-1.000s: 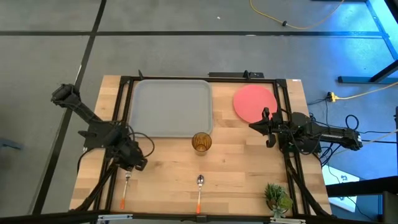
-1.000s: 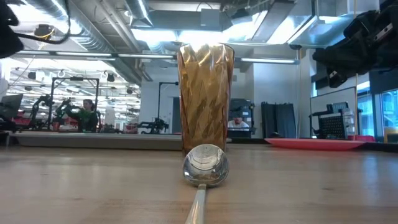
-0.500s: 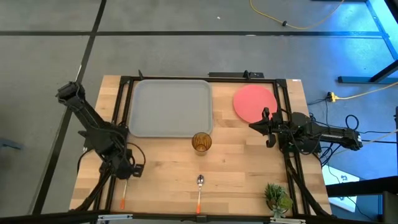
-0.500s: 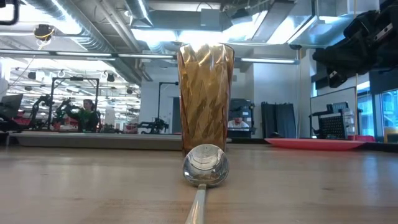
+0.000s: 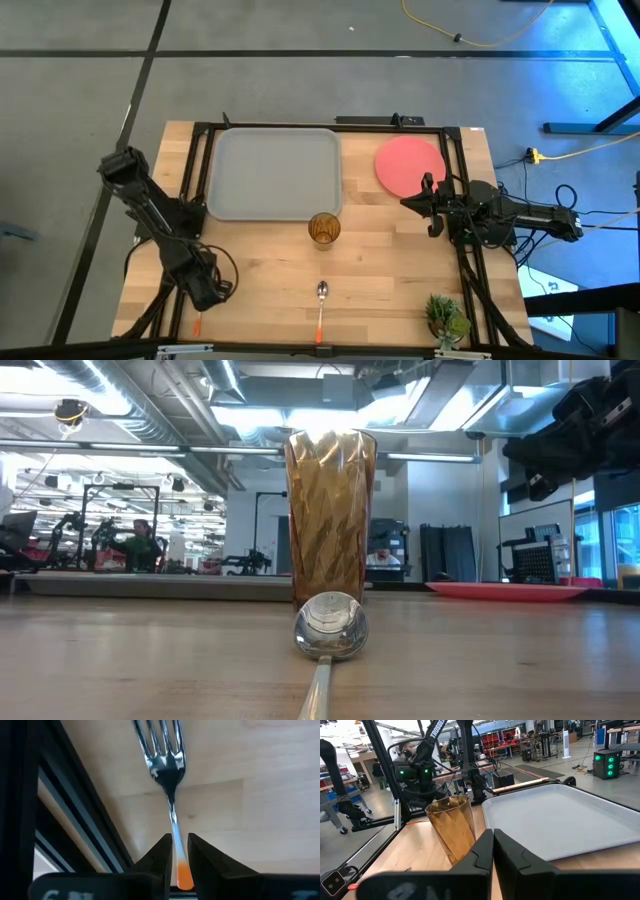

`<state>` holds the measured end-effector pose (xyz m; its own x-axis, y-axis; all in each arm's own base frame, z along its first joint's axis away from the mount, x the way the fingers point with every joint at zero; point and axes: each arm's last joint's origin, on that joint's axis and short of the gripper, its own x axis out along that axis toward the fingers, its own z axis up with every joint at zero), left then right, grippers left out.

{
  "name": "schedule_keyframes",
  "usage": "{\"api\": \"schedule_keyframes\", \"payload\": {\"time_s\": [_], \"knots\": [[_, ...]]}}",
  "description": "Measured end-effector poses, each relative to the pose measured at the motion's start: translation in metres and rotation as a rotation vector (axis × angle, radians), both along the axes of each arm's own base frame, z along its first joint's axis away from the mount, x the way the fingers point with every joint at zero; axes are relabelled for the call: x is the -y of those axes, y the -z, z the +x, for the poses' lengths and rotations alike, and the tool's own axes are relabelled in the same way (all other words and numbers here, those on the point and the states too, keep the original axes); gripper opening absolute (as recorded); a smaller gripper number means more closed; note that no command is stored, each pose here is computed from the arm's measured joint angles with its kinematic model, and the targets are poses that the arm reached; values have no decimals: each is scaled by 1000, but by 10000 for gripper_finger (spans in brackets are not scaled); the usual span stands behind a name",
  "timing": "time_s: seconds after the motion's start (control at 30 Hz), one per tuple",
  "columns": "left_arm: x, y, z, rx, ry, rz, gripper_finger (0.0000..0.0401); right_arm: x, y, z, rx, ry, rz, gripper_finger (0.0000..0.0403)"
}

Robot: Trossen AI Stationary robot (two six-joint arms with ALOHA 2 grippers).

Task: Pick and place plate/cup/fork/spoon on tray
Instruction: Put the orange fork on the gray serving tray

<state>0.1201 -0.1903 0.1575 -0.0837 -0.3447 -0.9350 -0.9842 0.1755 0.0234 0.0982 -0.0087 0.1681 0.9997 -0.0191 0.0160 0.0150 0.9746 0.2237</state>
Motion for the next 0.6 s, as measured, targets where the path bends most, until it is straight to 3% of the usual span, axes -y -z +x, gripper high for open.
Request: {"api": "schedule_keyframes", "payload": {"time_s": [0.23,0.43,0.6], "knots": [[-3,-1,1,123,210,72,54,0,0,0,0,0,0,16],[-1,0,-2,198,463,62,54,0,0,0,0,0,0,16],[-7,-1,-5,214,597,105,54,0,0,0,0,-1,0,16]]}}
